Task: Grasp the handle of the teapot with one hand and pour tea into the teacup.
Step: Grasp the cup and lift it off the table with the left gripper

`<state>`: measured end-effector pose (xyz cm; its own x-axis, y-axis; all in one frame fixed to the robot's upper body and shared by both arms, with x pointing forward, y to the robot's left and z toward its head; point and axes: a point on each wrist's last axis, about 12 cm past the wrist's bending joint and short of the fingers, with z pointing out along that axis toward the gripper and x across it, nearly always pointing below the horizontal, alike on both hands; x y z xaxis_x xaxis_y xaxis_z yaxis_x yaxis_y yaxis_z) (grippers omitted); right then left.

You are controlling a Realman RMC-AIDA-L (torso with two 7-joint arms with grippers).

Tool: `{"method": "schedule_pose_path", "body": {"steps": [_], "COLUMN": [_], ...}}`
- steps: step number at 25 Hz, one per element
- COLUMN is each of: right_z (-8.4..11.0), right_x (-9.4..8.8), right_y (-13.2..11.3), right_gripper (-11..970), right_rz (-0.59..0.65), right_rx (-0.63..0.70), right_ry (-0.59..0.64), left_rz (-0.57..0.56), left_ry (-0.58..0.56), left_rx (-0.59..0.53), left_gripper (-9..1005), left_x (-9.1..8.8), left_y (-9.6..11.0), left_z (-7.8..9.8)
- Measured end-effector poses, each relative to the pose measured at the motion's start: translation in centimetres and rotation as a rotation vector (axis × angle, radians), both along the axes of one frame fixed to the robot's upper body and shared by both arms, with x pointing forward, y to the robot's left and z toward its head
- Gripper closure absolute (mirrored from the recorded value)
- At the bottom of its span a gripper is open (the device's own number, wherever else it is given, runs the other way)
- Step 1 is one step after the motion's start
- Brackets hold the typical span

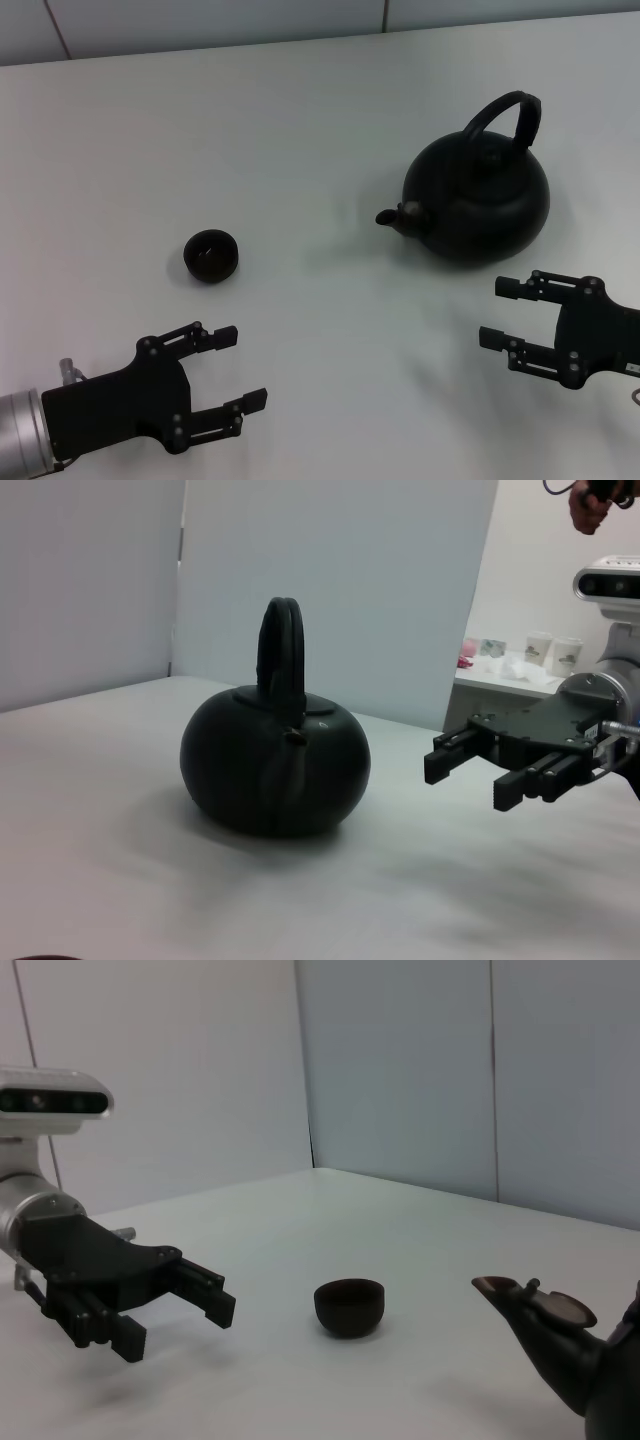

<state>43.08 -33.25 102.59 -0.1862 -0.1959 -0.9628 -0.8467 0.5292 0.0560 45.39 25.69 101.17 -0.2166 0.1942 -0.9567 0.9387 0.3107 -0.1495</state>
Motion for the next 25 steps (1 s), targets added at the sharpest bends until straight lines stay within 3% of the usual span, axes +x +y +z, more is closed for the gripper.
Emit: {"method": "schedule_pose_path", "body": {"steps": [25], "right_z": [-0.29], "right_x": [0.49], "right_y": [0.08], "right_gripper": [334], "right_rz": [-0.006], "right_rx": [-0.033], "right_ry": [0.0], "left_rz": [0.004], "left_ry": [0.008], "left_rx": [-0.012], "left_gripper": [223], "left_x": [-0.14], "left_y": [-0.27], "left_z": [-0.13]}}
